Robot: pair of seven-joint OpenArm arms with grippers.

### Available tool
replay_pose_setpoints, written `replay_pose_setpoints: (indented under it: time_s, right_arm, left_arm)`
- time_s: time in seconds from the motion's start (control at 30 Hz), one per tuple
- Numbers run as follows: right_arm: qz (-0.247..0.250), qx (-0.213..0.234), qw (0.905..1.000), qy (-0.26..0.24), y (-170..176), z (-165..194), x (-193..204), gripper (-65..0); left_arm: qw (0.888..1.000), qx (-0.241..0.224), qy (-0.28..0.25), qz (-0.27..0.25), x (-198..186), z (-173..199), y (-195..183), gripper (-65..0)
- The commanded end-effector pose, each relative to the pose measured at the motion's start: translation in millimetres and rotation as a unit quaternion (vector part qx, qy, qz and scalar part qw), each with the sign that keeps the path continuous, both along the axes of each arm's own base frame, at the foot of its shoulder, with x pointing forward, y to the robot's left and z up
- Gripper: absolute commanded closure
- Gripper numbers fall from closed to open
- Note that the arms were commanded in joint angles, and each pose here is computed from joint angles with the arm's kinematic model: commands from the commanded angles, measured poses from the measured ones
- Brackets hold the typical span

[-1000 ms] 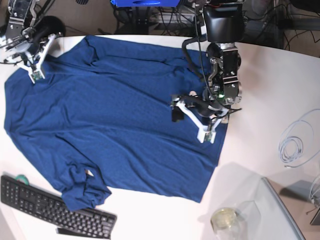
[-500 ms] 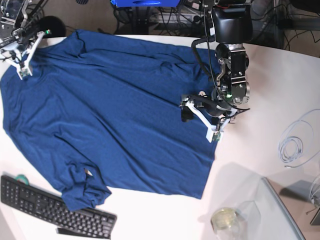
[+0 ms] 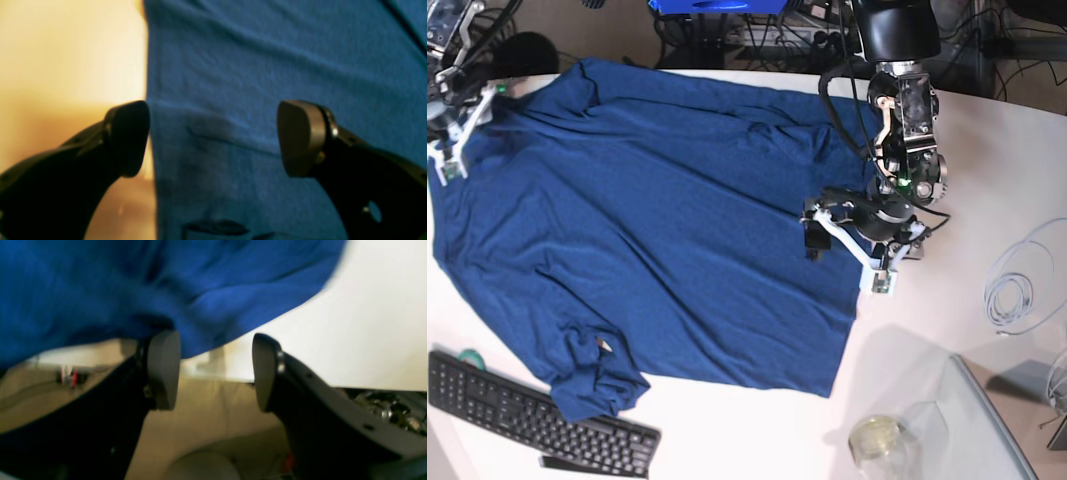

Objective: Layout the t-shirt on the table in an organized manner, then fold the t-shirt properly
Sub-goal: 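Lower the left gripper onto the shirt side and grasp it, then hold the shirt with the right gripper and pull the left gripper outward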

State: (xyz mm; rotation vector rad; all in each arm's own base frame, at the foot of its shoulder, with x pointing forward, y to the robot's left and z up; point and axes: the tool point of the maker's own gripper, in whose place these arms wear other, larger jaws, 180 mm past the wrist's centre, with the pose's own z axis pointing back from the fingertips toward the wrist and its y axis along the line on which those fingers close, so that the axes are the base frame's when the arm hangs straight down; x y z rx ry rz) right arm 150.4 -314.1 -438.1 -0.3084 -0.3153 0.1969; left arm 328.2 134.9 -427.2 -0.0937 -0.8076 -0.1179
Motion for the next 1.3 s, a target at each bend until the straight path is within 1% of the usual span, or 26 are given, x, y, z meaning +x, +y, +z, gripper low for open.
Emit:
replay_pose_setpoints:
  time_s: [0.0,0.07,0.13,0.17,0.23,0.27,0.33,0.37,0.4,0.47,0.53,0.67,0.87,1.03,1.27]
  right_arm:
    - [-0.008,-0.013,0.9994,-0.030,-13.1,12.8,18.5,-29.3]
    - [-0.020,0.001,0.9992,-0.033,-15.7,5.5,31.2,-26.4]
    - [-0.025,0.024,0.9992,-0.019,-11.8,-11.1,35.7,-23.0]
    - [-0.023,0.026,0.9993,-0.014,-12.2,-14.2,35.6,-22.8]
    - [-0.003,0.027,0.9996,-0.008,-2.6,-16.4,35.2,-26.3]
    - [0.009,0.022,0.9997,-0.004,0.9,-14.8,31.0,-29.3]
    - [0.045,0.012,0.9989,-0.004,15.1,-8.1,29.0,-36.0]
    - [0.066,0.009,0.9978,-0.002,24.9,-6.3,28.1,-38.6]
    - [0.084,0.011,0.9964,0.002,34.1,-7.1,27.0,-39.6]
    - [0.114,0.016,0.9932,0.011,50.0,-10.4,24.2,-39.8]
    - [0.128,0.025,0.9913,0.020,60.7,-17.0,21.7,-39.8]
    - [0.129,0.037,0.9903,0.036,66.9,-27.6,14.7,-39.6]
    - [0.131,0.032,0.9899,0.044,66.1,-26.8,5.3,-39.5]
    - [0.133,0.031,0.9897,0.043,67.0,-24.3,3.0,-35.6]
    - [0.171,0.042,0.9832,0.049,91.8,-27.3,0.8,-35.6]
  left_arm:
    - [1.000,-0.007,-0.018,-0.007,9.8,9.9,-6.3,-56.9]
    - [1.000,-0.017,-0.006,-0.007,11.7,-0.3,-13.0,-56.9]
    - [1.000,-0.027,0.004,-0.008,14.4,-15.5,-18.3,-56.9]
    - [0.999,-0.032,0.012,-0.009,13.4,-23.8,-20.4,-56.9]
    - [0.999,-0.038,0.021,-0.008,10.8,-34.1,-22.4,-56.9]
    - [0.999,-0.037,0.023,-0.008,9.1,-37.1,-20.8,-56.9]
    - [0.999,-0.037,0.025,-0.003,5.7,-40.4,-17.3,-56.9]
    - [0.999,-0.036,0.027,-0.003,4.7,-41.9,-15.6,-56.9]
    - [0.999,-0.031,0.027,-0.003,4.8,-41.9,-10.9,-56.9]
    - [0.999,-0.028,0.028,-0.004,4.5,-42.3,-8.5,-56.9]
    - [0.999,-0.022,0.028,-0.002,4.2,-42.5,-2.3,-56.9]
    - [0.999,-0.017,0.029,-0.004,4.1,-42.5,1.4,-56.9]
    - [0.999,-0.011,0.030,-0.006,3.8,-42.8,5.9,-56.9]
    - [0.998,-0.015,0.052,-0.005,-2.4,-57.6,5.1,-56.9]
    - [0.998,-0.010,0.054,-0.004,-3.5,-58.3,10.4,-56.9]
